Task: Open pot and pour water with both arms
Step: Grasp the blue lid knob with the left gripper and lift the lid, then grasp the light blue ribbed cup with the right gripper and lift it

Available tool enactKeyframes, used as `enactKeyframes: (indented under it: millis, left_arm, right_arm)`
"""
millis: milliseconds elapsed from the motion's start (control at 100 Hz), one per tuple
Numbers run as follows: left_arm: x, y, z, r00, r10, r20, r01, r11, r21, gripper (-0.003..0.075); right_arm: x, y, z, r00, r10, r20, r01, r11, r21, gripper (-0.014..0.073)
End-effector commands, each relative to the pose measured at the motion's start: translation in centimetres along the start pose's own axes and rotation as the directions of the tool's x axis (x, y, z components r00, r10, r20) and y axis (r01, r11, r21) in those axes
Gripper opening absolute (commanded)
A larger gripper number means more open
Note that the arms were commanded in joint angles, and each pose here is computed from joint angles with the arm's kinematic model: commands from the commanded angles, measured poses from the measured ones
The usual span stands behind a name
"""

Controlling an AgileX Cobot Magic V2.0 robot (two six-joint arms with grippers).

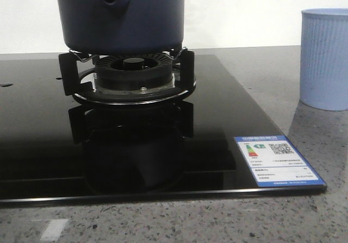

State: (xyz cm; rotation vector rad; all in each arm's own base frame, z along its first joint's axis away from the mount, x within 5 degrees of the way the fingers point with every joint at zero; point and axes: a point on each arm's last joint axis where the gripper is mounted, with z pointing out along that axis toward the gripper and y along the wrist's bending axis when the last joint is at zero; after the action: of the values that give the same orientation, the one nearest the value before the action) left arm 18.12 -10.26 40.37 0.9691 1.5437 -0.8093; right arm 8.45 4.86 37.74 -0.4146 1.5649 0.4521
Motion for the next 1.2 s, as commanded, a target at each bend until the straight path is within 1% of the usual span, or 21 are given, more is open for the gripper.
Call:
enactKeyframes:
  millis: [0, 30, 80, 200, 320, 530, 640, 790, 950, 1050, 1190]
  left_arm:
    - [-1.5, 2.0, 0.8, 0.998, -0.02, 0.066, 0.024, 0.998, -0.052, 0.0583]
    - [-1.6, 2.6, 1.2, 0.998, -0.016, 0.061, 0.019, 0.998, -0.055, 0.0583]
    - [-1.7, 3.7, 2.0, 0.998, 0.004, 0.055, -0.001, 0.998, -0.058, 0.0583]
    - [-2.3, 6.5, 3.8, 0.996, 0.037, 0.085, -0.031, 0.997, -0.064, 0.0584]
    - [-2.0, 9.2, 5.8, 0.997, 0.029, 0.073, -0.024, 0.998, -0.066, 0.0594]
    - [-0.8, 12.3, 8.2, 0.999, -0.005, 0.05, 0.007, 0.999, -0.051, 0.0594]
    - [-0.1, 13.2, 9.1, 0.999, -0.014, 0.04, 0.015, 1.0, -0.026, 0.0594]
    - [0.9, 14.1, 10.0, 0.998, -0.048, 0.029, 0.048, 0.999, -0.02, 0.0593]
    - [1.3, 14.2, 10.3, 0.998, -0.064, 0.028, 0.063, 0.998, 0.011, 0.0576]
    - [1.3, 13.9, 10.3, 0.998, -0.064, 0.028, 0.063, 0.997, 0.045, 0.0517]
    - [1.3, 13.6, 10.2, 0.998, -0.064, 0.028, 0.062, 0.995, 0.078, 0.0385]
  right_arm:
    - [-1.7, -0.8, 0.0, 0.995, 0.004, 0.104, -0.013, 0.996, 0.086, 0.0605]
    - [-1.8, -0.9, -0.1, 0.994, 0.003, 0.111, -0.014, 0.995, 0.096, 0.0645]
    - [-1.9, -1.0, -0.1, 0.993, 0.002, 0.121, -0.015, 0.994, 0.109, 0.0667]
    - [-1.9, -1.1, -0.1, 0.992, 0.001, 0.126, -0.016, 0.993, 0.116, 0.0666]
    - [-1.9, -1.1, -0.1, 0.992, 0.001, 0.126, -0.016, 0.993, 0.116, 0.0666]
    - [-1.9, -1.1, -0.1, 0.992, 0.001, 0.125, -0.016, 0.993, 0.115, 0.0666]
    - [-1.9, -1.0, -0.1, 0.992, 0.002, 0.124, -0.016, 0.993, 0.113, 0.0666]
    - [-1.9, -1.0, -0.1, 0.993, 0.002, 0.121, -0.015, 0.994, 0.109, 0.0666]
    - [-1.8, -0.9, -0.1, 0.994, 0.003, 0.113, -0.014, 0.995, 0.098, 0.0666]
    - [-1.8, -0.9, -0.1, 0.994, 0.003, 0.109, -0.013, 0.996, 0.093, 0.0666]
    - [-1.8, -0.9, -0.1, 0.994, 0.003, 0.109, -0.013, 0.996, 0.093, 0.0666]
